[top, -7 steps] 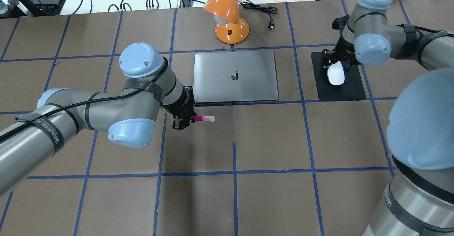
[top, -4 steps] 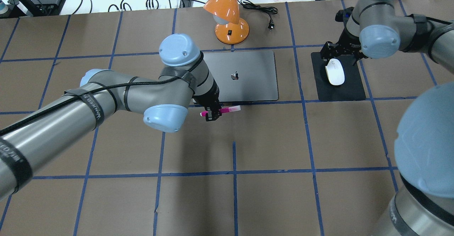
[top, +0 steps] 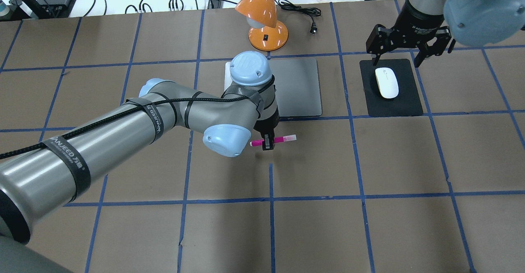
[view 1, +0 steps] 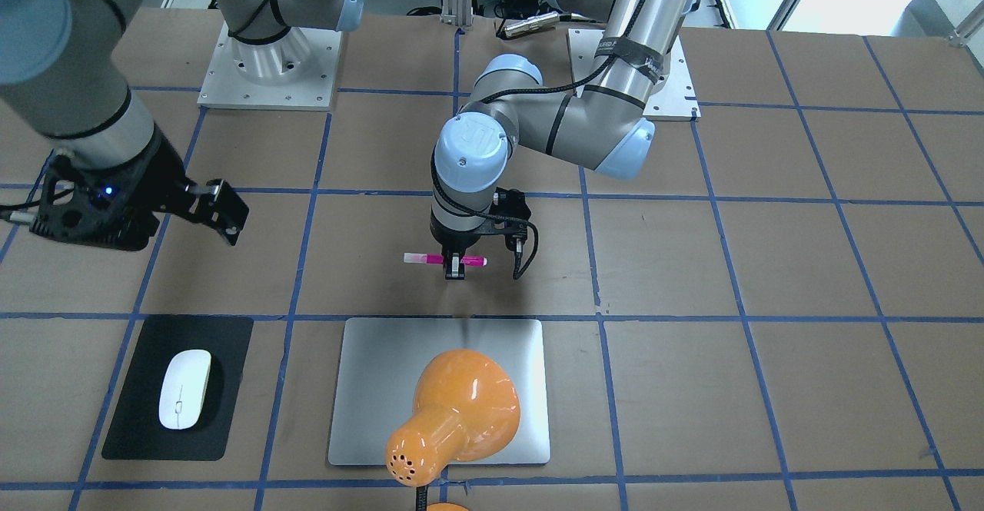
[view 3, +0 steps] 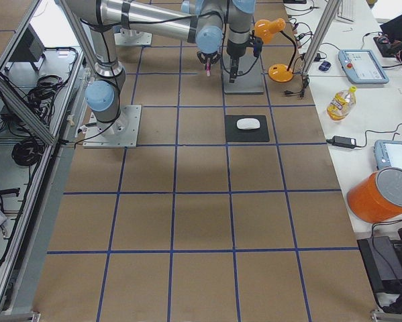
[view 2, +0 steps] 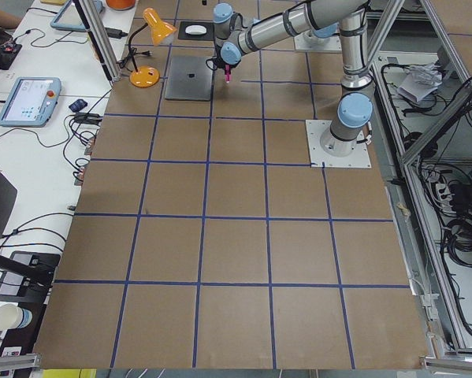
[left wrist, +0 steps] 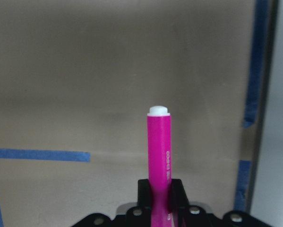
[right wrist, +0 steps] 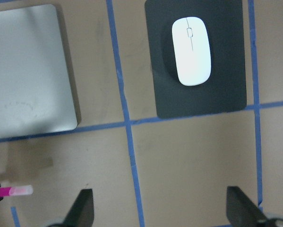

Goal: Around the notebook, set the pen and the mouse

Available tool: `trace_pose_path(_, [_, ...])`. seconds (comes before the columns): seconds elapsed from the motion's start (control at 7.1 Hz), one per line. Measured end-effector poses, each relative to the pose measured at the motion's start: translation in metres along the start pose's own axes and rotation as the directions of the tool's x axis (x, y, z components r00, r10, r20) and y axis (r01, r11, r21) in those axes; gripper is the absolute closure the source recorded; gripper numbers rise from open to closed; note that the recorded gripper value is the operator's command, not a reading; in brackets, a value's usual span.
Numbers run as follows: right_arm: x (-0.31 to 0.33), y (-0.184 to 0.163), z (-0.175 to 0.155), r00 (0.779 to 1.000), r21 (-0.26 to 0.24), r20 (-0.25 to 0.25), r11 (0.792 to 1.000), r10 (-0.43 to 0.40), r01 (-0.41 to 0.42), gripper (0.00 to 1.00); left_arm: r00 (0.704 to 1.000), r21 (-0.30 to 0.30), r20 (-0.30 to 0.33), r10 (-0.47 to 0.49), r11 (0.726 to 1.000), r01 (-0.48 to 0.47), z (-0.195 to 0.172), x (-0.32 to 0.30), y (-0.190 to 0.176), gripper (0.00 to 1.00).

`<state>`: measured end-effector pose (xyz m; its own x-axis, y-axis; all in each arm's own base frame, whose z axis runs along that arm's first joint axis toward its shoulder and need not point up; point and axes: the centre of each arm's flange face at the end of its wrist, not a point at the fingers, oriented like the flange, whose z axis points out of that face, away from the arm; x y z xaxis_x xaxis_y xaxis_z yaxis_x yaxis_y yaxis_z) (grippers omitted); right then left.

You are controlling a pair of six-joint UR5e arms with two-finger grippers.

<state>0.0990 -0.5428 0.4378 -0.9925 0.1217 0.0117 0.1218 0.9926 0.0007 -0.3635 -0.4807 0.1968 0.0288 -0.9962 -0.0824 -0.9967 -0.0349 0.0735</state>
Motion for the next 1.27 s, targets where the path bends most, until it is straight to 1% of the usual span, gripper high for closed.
trace_pose_path(0.14, [-0.017, 0.027, -0.022, 1.000, 0.006, 0.001, 1.000, 0.002, -0.002, 0.00, 1.000, 0.016, 0.014, -0.002, 1.000, 0.002, 0.008, -0.002, 0.000, 0.64])
trace_pose_path(0.28, [-0.028, 0.044, -0.032, 1.000, 0.011, -0.003, 1.000, -0.010, 0.010, 0.00, 1.000, 0.028, 0.025, -0.004, 1.000, 0.003, 0.012, -0.003, -0.001, 0.43])
trace_pose_path(0.42, [-0.032, 0.050, -0.035, 1.000, 0.015, -0.005, 1.000, -0.019, 0.019, 0.00, 1.000, 0.043, 0.029, -0.001, 0.999, 0.000, 0.014, -0.004, -0.003, 0.26])
trace_pose_path(0.56, [-0.034, 0.051, -0.037, 1.000, 0.022, -0.004, 1.000, -0.020, 0.021, 0.00, 1.000, 0.063, 0.025, 0.007, 0.998, -0.008, 0.014, -0.005, -0.005, 0.00])
trace_pose_path(0.7, [-0.034, 0.052, -0.037, 1.000, 0.025, -0.004, 0.999, -0.020, 0.020, 0.00, 0.999, 0.071, 0.021, 0.032, 0.997, -0.034, 0.012, -0.006, -0.008, 0.00])
trace_pose_path(0.85, [-0.035, 0.052, -0.038, 1.000, 0.027, -0.003, 0.999, -0.020, 0.020, 0.00, 0.996, 0.065, 0.013, 0.089, 0.994, -0.089, 0.006, -0.006, -0.012, 0.00])
trace_pose_path(0.99, [-0.035, 0.052, -0.038, 1.000, 0.027, -0.003, 0.999, -0.021, 0.021, 0.00, 0.987, 0.054, -0.010, 0.161, 0.986, -0.160, -0.011, 0.000, -0.023, 0.00])
trace_pose_path(1.13, [-0.035, 0.052, -0.038, 1.000, 0.027, -0.003, 0.999, -0.021, 0.021, 0.00, 0.967, 0.038, -0.047, 0.252, 0.967, -0.251, -0.037, 0.011, -0.043, 0.00])
trace_pose_path(1.27, [-0.035, 0.052, -0.038, 1.000, 0.028, -0.002, 0.999, -0.020, 0.020, 0.00, 0.922, 0.004, -0.098, 0.374, 0.927, -0.375, -0.074, 0.026, -0.078, 0.00])
